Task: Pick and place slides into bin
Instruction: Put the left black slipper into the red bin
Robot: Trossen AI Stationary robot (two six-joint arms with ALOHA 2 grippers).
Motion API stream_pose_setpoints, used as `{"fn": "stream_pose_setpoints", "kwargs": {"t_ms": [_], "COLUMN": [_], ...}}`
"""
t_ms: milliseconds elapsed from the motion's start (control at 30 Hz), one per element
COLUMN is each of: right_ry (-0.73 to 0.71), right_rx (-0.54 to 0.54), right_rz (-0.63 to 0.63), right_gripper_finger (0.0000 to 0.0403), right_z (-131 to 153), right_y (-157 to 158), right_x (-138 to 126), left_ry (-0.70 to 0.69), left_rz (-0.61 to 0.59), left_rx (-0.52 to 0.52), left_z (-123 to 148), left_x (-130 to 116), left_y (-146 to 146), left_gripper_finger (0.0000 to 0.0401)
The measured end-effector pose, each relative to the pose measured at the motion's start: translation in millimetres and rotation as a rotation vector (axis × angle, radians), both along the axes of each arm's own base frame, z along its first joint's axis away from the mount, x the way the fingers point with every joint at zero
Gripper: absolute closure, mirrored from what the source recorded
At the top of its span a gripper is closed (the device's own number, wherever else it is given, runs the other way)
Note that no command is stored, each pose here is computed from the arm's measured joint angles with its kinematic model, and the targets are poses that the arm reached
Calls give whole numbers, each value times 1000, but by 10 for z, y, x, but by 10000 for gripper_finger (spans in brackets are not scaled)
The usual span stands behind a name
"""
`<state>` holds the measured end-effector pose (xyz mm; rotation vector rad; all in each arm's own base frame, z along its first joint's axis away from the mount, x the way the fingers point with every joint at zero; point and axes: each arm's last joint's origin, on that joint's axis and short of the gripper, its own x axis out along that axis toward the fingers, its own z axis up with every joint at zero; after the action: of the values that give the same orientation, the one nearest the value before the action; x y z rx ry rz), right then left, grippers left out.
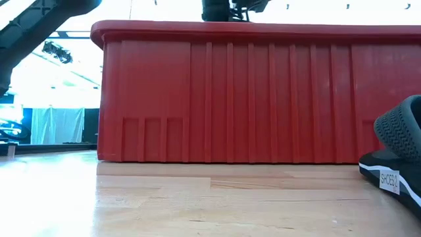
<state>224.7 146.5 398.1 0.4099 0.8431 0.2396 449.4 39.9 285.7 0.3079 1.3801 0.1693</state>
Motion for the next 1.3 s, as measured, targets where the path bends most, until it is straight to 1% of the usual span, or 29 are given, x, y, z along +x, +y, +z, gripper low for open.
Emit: {"fn": "stream_pose_setpoints", "kwargs": {"t_ms": [100, 367, 433, 700, 833, 967, 1067, 1233, 1300], "right_ry": [0, 9, 8, 6, 5, 2, 2, 3, 3], "right_rx": [0, 18, 18, 20, 21, 23, 23, 23, 23], "right_rz": [0, -18, -18, -19, -19, -19, -19, -19, -19], "right_gripper_finger": [270, 270, 270, 270, 270, 270, 270, 270, 270], "right_z": [0, 1, 1, 3, 4, 7, 7, 6, 7], "right_y": [0, 0, 0, 1, 2, 3, 3, 3, 3], "right_x": [0, 0, 1, 2, 3, 5, 5, 4, 5], "left_ry": [-5, 64, 47, 94, 100, 93, 107, 161, 170], "left_rz": [-19, -36, -44, -35, -6, 20, 19, 20, 24], "left_rx": [-66, -149, -155, -163, -165, -167, -170, -184, -186], "left_z": [-43, -300, -308, -325, -326, -323, -364, -569, -606], "left_x": [29, 107, 131, 85, 65, 62, 73, 127, 136], "left_y": [-27, -63, -63, 40, 148, 175, 171, 166, 166], "left_gripper_finger": [399, 399, 399, 399, 399, 399, 397, 388, 385]}}
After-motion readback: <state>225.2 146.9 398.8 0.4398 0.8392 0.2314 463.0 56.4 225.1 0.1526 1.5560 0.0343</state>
